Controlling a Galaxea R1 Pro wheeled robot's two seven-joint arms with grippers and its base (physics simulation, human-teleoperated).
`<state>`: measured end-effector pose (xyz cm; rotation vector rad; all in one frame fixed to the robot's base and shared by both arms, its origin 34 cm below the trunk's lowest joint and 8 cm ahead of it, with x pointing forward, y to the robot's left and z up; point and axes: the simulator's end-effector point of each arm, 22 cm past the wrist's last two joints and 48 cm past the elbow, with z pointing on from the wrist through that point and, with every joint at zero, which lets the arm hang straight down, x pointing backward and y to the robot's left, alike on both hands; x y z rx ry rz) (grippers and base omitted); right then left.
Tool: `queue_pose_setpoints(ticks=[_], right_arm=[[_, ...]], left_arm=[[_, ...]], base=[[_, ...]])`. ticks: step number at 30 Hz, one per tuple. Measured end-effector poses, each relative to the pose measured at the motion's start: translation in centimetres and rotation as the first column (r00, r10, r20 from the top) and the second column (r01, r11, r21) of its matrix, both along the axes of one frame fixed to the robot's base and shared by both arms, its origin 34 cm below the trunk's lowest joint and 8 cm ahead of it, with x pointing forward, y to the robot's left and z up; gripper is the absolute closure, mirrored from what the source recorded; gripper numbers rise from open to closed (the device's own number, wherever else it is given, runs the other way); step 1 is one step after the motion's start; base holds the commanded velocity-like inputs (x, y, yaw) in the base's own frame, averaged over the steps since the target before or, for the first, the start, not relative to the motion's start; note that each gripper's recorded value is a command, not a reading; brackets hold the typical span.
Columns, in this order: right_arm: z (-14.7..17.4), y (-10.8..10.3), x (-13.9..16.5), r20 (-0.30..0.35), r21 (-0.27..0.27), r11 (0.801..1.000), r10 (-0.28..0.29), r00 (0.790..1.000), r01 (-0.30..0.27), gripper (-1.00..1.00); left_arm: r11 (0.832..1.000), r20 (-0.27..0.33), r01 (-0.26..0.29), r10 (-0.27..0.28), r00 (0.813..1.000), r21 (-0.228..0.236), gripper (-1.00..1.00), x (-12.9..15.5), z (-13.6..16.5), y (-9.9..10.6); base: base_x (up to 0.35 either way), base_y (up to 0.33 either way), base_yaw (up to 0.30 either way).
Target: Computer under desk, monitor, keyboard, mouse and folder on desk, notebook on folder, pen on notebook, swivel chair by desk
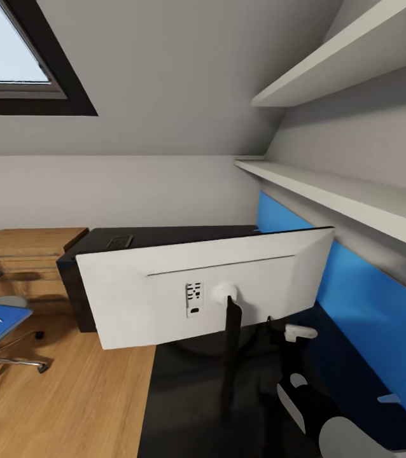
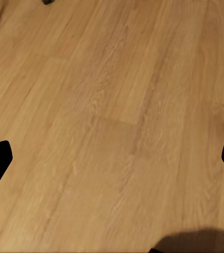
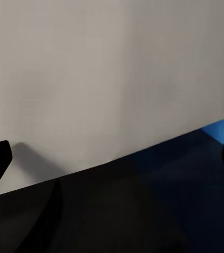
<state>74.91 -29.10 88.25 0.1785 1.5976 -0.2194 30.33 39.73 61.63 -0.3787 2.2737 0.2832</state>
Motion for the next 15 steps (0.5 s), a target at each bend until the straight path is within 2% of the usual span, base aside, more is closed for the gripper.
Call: queue_pose_setpoints(ticks=[12, 15], right_arm=[[0.0, 0.0, 0.0, 0.0, 0.0, 1.0, -0.001, 1.0, 0.001, -1.0], [0.0, 0.0, 0.0, 0.0, 0.0, 1.0, -0.001, 1.0, 0.001, -1.0]], left_arm=[[1.0, 0.0, 0.001, -0.001, 1.0, 0.003, -1.0, 0.0, 0.0, 0.2], [0.999, 0.006, -0.035, 0.035, 0.999, 0.005, -1.0, -0.2, 0.2, 1.2]], base=[[0.051, 0.0, 0.0], [0.003, 0.0, 0.0]])
